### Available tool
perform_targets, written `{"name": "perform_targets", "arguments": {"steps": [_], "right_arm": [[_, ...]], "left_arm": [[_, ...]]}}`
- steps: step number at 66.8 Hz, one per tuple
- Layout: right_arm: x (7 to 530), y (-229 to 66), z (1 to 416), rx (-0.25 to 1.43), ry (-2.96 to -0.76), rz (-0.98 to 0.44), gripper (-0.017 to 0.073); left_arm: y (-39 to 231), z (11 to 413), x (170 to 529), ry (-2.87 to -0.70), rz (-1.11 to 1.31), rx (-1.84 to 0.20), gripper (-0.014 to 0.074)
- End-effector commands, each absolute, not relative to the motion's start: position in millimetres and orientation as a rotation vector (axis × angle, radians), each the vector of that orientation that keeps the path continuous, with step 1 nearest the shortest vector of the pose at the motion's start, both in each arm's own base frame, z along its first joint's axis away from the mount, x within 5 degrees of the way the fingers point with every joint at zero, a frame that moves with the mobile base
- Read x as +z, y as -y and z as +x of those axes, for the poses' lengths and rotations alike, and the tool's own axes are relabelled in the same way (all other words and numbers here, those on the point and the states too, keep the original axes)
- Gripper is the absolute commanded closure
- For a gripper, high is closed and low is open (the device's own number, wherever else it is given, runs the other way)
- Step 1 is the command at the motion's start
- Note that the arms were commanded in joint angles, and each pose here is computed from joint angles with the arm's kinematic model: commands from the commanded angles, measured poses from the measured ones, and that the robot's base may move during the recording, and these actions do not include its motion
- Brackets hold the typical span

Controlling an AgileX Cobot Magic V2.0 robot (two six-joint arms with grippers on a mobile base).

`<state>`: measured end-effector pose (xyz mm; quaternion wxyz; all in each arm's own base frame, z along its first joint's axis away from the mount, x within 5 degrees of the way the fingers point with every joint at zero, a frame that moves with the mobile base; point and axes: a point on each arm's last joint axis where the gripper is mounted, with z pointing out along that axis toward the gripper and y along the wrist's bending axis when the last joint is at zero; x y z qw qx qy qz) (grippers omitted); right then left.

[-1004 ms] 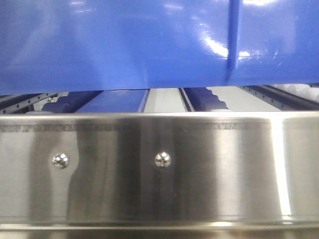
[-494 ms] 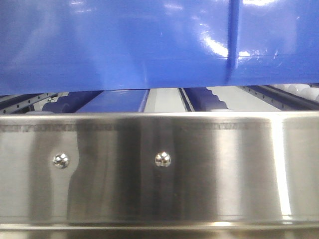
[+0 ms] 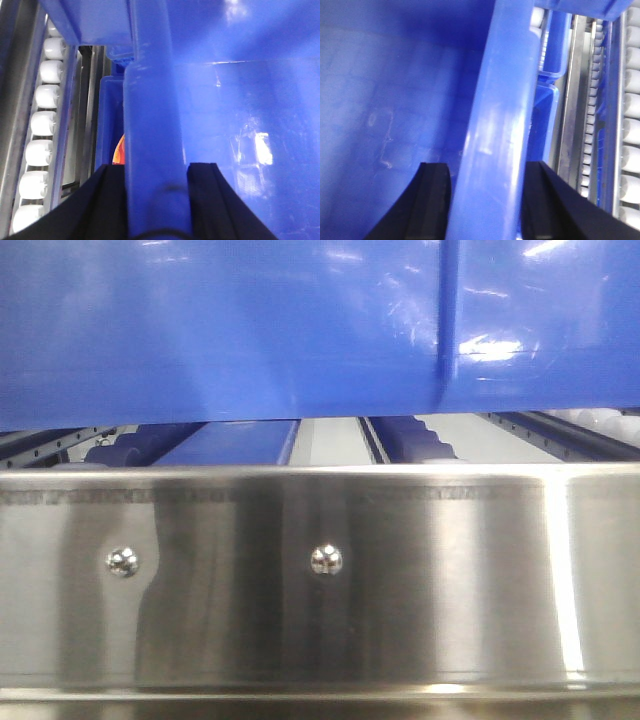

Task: Move blue bin to conveyor side

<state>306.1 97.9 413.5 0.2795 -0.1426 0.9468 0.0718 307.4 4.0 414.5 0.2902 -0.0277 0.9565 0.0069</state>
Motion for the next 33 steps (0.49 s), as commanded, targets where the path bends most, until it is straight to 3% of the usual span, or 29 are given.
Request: {"name": "perform_targets", "arguments": {"steps": [1,22,33], "right_arm": [[418,-97,306,0.190,-2.515,-0.348,0.0637],[451,-87,276,0.196,-2.393,-0.332,0.0637],[473,-74,249,0.144,-2.326,-0.293,0.0637]], "left_arm": [[-4,309,415,-2.541,-0.072,0.016,0.0613],[1,284,440,-2.459,-0.051,0.007,0.0610],[20,260,459,-2.387,0.040,-0.032,0.0610]]}}
